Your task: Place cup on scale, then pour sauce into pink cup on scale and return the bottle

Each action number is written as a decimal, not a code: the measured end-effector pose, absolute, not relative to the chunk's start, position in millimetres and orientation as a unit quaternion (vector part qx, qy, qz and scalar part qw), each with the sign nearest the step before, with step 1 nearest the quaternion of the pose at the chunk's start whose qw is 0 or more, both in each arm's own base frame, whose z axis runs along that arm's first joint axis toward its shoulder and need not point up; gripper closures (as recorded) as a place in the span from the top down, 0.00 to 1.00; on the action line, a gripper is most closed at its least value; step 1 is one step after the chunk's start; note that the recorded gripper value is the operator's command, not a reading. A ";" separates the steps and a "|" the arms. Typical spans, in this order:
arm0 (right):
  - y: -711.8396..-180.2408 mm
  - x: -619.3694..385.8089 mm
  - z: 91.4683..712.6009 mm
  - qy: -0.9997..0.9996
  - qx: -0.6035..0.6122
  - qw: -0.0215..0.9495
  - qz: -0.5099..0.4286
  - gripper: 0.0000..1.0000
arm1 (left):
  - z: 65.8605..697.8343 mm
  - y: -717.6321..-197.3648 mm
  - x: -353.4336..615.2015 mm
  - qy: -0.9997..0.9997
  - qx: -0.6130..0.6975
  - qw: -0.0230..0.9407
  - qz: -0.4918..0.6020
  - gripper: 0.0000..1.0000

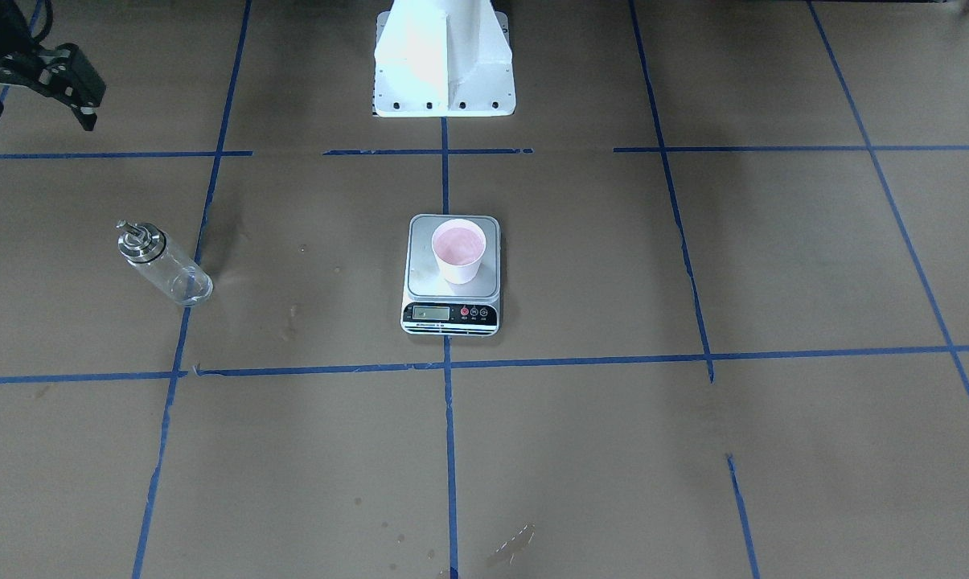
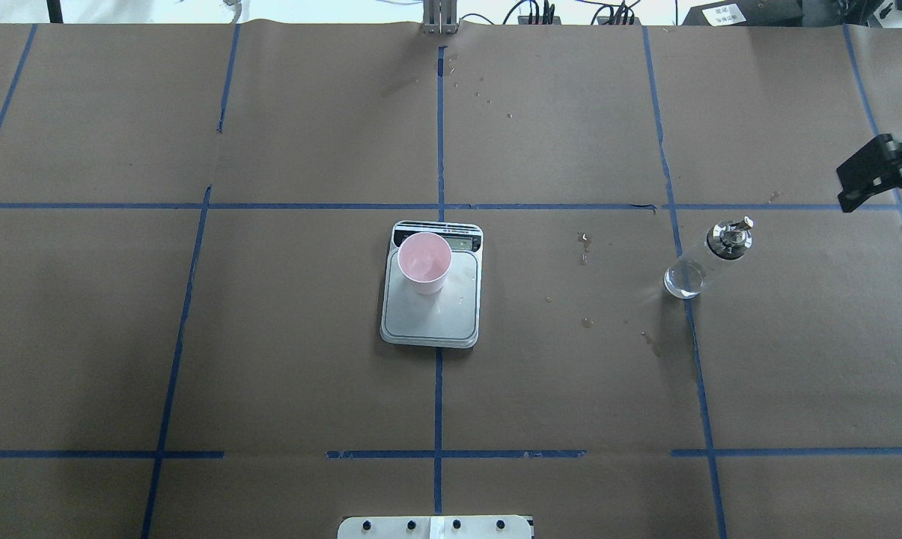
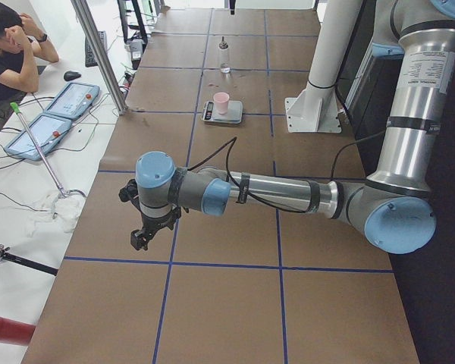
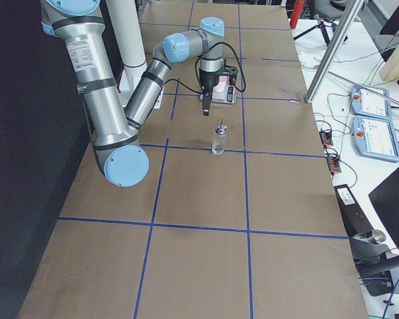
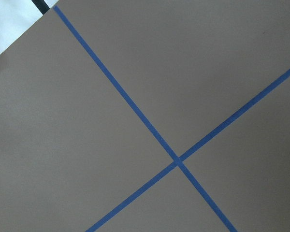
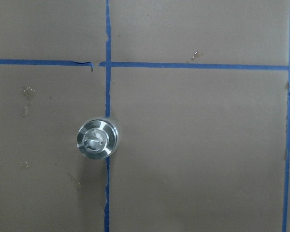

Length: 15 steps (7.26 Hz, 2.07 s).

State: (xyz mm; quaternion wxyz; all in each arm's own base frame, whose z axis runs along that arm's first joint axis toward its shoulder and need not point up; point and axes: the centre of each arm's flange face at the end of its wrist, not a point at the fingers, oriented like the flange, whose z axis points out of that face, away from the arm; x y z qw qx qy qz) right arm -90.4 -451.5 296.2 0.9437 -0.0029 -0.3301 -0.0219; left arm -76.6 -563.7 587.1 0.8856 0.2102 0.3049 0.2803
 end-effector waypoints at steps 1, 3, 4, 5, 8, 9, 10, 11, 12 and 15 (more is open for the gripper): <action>-473.7 -55.2 317.3 -0.337 0.005 0.940 -0.050 1.00 | 586.8 -563.9 -76.5 0.305 0.210 0.886 0.280 1.00; -510.6 8.7 375.0 -0.349 0.014 0.930 -0.111 1.00 | 586.7 -564.1 -76.5 0.305 0.210 0.885 0.280 1.00; -524.8 34.3 409.6 -0.352 0.016 0.925 -0.139 1.00 | 587.1 -564.1 -76.3 0.305 0.210 0.886 0.280 1.00; -532.4 55.3 452.1 -0.354 0.024 0.922 -0.154 1.00 | 587.7 -563.9 -76.2 0.306 0.208 0.886 0.280 1.00; -513.1 83.4 590.5 -0.339 0.058 0.925 -0.162 1.00 | 593.9 -559.4 -76.4 0.309 0.202 0.887 0.278 1.00; -496.0 85.2 626.2 -0.329 0.045 0.930 -0.160 1.00 | 597.0 -557.2 -76.4 0.310 0.200 0.887 0.277 1.00; -486.6 85.6 645.9 -0.325 0.037 0.932 -0.158 1.00 | 603.5 -552.8 -76.5 0.311 0.194 0.889 0.275 1.00; -482.9 85.1 653.1 -0.327 0.032 0.932 -0.150 1.00 | 613.4 -545.6 -76.5 0.315 0.180 0.892 0.270 1.00; -481.9 83.8 653.2 -0.335 0.030 0.932 -0.137 1.00 | 622.0 -539.3 -76.4 0.321 0.160 0.896 0.263 1.00; -484.3 79.4 640.4 -0.363 0.036 0.926 -0.093 1.00 | 653.0 -514.7 -76.1 0.336 0.107 0.904 0.244 1.00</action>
